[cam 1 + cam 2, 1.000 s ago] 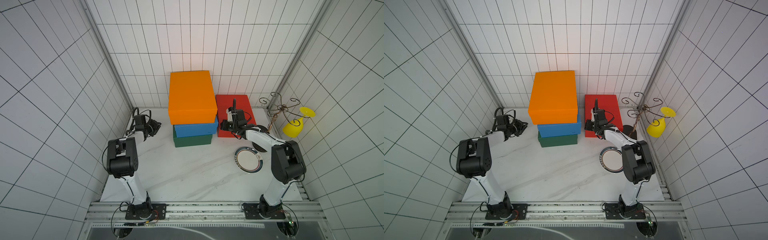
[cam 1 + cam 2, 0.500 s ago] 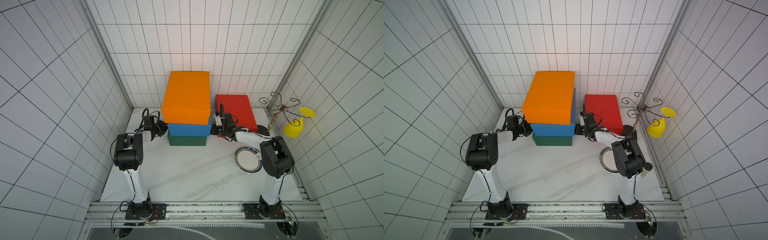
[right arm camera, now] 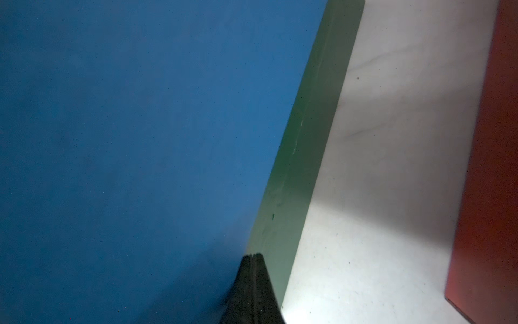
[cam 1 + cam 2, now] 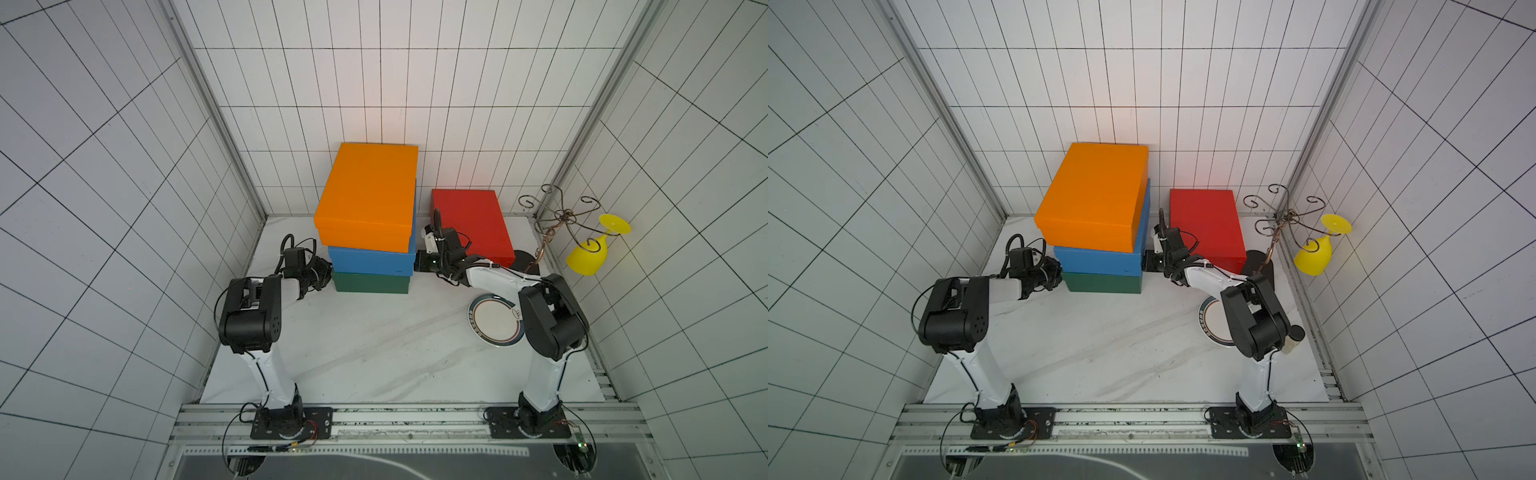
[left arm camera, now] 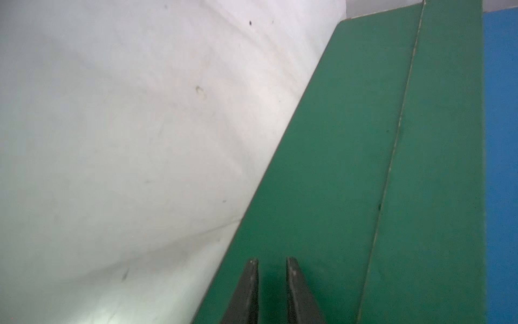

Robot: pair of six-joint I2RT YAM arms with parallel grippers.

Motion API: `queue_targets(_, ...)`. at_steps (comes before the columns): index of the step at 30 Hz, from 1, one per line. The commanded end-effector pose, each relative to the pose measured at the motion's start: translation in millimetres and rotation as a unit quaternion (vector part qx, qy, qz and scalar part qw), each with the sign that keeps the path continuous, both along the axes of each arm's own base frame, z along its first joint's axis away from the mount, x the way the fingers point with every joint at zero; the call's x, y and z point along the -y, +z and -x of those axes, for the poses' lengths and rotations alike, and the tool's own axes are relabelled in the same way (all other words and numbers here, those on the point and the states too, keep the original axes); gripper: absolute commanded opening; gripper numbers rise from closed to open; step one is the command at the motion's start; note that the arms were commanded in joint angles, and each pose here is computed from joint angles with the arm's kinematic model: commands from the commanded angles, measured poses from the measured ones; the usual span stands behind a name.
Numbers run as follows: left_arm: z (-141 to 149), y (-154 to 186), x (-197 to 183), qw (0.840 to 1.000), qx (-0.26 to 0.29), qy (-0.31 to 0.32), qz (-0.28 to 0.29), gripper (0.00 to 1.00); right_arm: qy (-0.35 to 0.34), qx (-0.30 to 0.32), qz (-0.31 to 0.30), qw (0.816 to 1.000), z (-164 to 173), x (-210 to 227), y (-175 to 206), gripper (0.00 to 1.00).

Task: Stack the shoeboxes
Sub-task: Adjust the shoeboxes at the center of the board.

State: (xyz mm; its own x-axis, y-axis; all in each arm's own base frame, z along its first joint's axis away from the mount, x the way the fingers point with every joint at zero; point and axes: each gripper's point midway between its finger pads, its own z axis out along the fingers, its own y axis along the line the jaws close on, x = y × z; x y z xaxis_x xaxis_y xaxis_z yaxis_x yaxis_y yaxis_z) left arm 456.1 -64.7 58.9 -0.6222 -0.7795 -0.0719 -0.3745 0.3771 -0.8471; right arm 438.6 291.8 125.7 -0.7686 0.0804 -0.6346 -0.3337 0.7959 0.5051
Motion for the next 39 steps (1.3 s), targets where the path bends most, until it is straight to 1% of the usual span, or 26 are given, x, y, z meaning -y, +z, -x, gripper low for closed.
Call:
queue_targets(1,11.1,21.2,16.9,0.999,0.032,-0.034,0.012,0.19,0.037,0.010,-0.031,0.999,25.3,-24.2,12.8,0.00)
queue_targets(7,24.1,30.7,5.7,0.999,0.040,-0.028,0.006,0.19,0.040,0.007,-0.029,0.999,32.5,-27.1,9.8,0.00)
queue_targets(14,40.8,37.6,1.0,0.999,0.042,-0.031,-0.009,0.19,0.059,0.003,-0.029,0.998,40.9,-43.2,8.3,0.00)
queue_targets(21,72.9,14.8,-16.8,0.999,0.011,-0.023,-0.023,0.19,0.073,0.003,-0.027,0.997,50.5,-57.0,8.6,0.00)
queue_targets(25,87.7,4.3,-40.5,1.000,-0.004,0.002,-0.023,0.19,0.081,-0.002,-0.023,0.996,55.4,-65.3,5.2,0.00)
queue_targets(26,90.9,3.0,-47.1,1.000,-0.010,0.010,-0.022,0.19,0.084,-0.003,-0.022,0.996,57.2,-68.4,4.6,0.00)
queue_targets(27,92.9,3.4,-54.2,0.999,-0.012,0.020,-0.023,0.22,0.087,-0.003,-0.022,0.996,58.9,-71.7,4.6,0.00)
queue_targets(28,95.2,4.7,-61.4,0.999,-0.014,0.030,-0.025,0.28,0.090,-0.002,-0.020,0.996,60.5,-75.5,4.5,0.00)
queue_targets(29,96.6,8.2,-68.2,0.999,-0.013,0.040,-0.027,0.32,0.091,-0.002,-0.019,0.996,60.8,-78.2,4.9,0.00)
queue_targets(31,98.4,17.3,-78.7,0.998,-0.010,0.057,-0.039,0.34,0.091,-0.004,-0.020,0.996,60.3,-80.9,5.5,0.00)
queue_targets(34,101.2,36.9,-95.2,0.994,-0.005,0.084,-0.070,0.35,0.085,-0.002,-0.016,0.996,58.6,-79.7,6.9,0.00)
queue_targets(39,111.0,84.0,-109.8,0.985,0.033,0.117,-0.121,0.35,0.075,0.011,-0.003,0.997,58.3,-70.8,15.2,0.00)
